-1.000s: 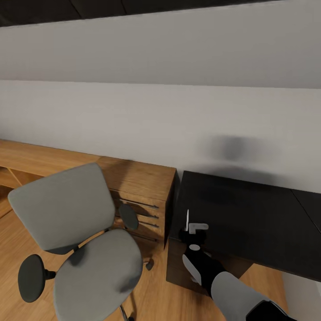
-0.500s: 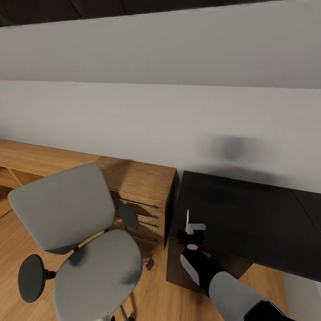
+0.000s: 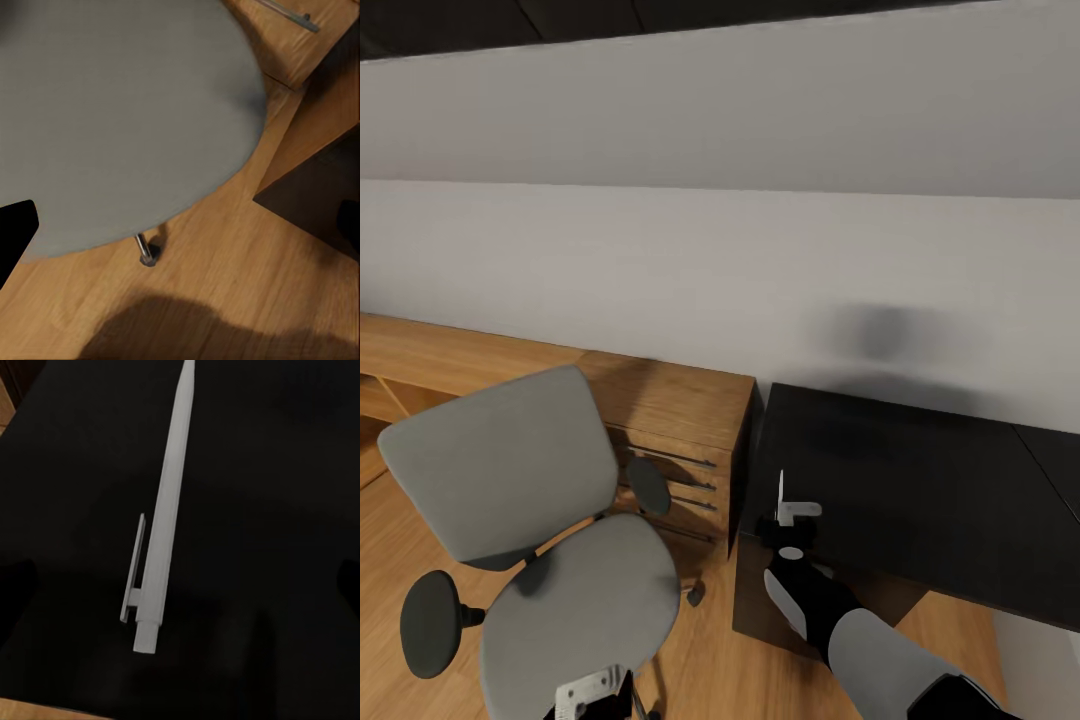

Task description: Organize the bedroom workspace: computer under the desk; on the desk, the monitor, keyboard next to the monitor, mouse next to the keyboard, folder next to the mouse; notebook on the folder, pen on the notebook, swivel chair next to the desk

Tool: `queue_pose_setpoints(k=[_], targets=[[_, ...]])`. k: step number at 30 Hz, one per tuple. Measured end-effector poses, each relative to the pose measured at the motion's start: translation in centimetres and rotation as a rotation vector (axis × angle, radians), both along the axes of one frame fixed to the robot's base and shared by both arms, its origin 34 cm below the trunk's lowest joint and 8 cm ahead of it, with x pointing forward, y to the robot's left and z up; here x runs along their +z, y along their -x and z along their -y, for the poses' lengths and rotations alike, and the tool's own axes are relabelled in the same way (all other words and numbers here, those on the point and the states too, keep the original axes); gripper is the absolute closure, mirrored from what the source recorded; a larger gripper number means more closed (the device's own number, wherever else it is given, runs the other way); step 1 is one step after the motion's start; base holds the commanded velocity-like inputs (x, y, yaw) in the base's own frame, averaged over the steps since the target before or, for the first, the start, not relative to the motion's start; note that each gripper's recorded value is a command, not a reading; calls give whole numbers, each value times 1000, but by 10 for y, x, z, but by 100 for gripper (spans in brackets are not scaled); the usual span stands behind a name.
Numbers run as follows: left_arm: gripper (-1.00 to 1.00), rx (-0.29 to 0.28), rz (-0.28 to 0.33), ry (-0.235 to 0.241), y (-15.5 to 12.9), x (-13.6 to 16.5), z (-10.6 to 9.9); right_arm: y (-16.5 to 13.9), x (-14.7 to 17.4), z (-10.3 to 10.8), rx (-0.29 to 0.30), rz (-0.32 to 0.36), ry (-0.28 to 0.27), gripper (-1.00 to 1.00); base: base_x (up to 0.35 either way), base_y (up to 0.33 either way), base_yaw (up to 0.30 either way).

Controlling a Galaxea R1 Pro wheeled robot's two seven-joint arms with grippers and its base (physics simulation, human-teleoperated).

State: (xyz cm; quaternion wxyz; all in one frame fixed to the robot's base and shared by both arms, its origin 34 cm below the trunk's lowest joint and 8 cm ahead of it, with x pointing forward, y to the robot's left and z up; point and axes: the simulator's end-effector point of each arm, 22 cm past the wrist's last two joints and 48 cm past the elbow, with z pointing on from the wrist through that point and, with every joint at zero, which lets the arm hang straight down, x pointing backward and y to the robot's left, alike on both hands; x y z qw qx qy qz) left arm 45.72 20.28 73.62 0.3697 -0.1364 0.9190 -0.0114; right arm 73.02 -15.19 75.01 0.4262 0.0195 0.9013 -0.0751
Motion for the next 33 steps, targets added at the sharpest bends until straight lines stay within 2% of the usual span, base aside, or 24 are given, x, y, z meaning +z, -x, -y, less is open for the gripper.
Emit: queue_pose_setpoints(k=[4,10,18,21,28,33], targets=[[-100,-1,22,10,-9,12,3,0,-1,0,-4,-2,-4,-100,0,0,0],[-100,-25,-8,16,-8,14,11,1,-1,0,-5,-5,-5,-100,0,0,0],[-100,-22,31,52,-24,39,23,5,-6,0,2,-39,0,-100,0,0,0],[-100,-37,4,66,-25,44,30,6,-7,-1,3,-43,1,-100,0,0,0],[-100,-23,-42,93,-27,45,39,6,-6,-1,3,-44,1,-100,0,0,0],[-100,-42,-72,106,-36,47,49,5,-6,-1,3,-43,1,-100,0,0,0]])
